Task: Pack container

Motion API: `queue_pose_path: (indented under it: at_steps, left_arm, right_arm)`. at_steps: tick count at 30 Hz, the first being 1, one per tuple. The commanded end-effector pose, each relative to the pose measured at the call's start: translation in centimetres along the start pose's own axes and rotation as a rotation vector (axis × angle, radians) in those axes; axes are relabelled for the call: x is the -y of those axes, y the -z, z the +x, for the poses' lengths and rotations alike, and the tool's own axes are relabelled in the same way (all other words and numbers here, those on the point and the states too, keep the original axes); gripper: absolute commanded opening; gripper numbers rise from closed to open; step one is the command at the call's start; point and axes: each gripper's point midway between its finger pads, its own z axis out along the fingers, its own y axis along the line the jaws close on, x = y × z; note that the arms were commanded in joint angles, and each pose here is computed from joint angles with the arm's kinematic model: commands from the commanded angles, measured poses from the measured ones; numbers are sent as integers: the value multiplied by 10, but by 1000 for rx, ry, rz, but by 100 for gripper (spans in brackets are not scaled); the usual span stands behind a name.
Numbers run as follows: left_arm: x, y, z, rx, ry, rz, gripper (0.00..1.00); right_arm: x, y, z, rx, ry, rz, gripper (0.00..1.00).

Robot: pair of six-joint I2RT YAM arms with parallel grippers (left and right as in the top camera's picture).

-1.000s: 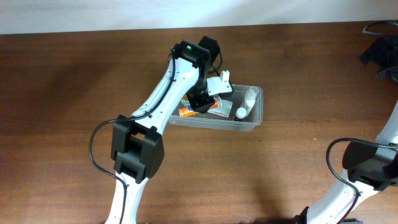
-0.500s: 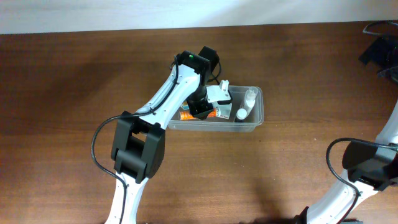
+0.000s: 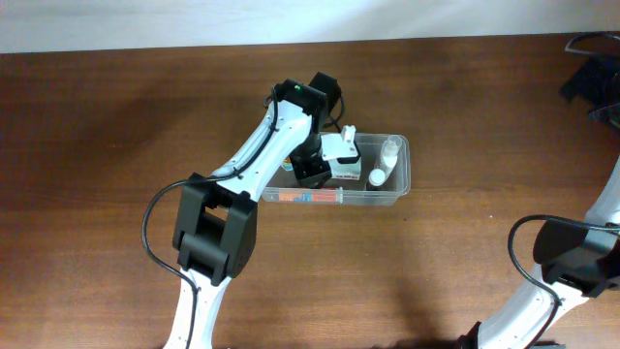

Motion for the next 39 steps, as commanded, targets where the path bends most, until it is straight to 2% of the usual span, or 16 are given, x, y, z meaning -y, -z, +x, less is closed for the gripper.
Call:
queue_pose_path:
  at_steps: [1, 6, 9, 10, 11, 15, 18, 21, 27, 33, 39]
  left_arm:
    - [-5, 31, -3, 32, 28, -73, 53]
    - [-22, 81, -7, 81, 148, -232, 63]
    - [-24, 139, -4, 164, 255, -363, 85]
    - [-23, 158, 0, 196, 295, -400, 97]
    - [-20, 176, 4, 227, 329, -431, 99]
    - [-2, 256, 38, 394, 512, -537, 99]
    - [22, 305, 80, 489, 648, -583, 99]
    - [41, 323, 125, 484, 792, -619, 99]
    - [79, 327, 205, 376, 1103, -697, 99]
    - [115, 319, 246, 422, 1270, -768, 99]
    - [136, 293, 259, 636, 1339, -788, 99]
  right_arm:
    - [5, 11, -2, 31, -1, 5, 98]
    - [5, 11, -2, 31, -1, 5, 98]
    - [5, 11, -2, 31, -1, 5, 98]
    - [5, 11, -2, 31, -1, 5, 98]
    - [5, 11, -2, 31, -1, 5, 98]
    - [5, 11, -2, 31, -1, 5, 98]
    - [5, 11, -2, 31, -1, 5, 98]
    - [5, 11, -2, 31, -1, 5, 98]
    - [5, 11, -2, 31, -1, 5, 98]
    - [5, 11, -2, 31, -1, 5, 98]
    - [5, 11, -2, 31, -1, 5, 98]
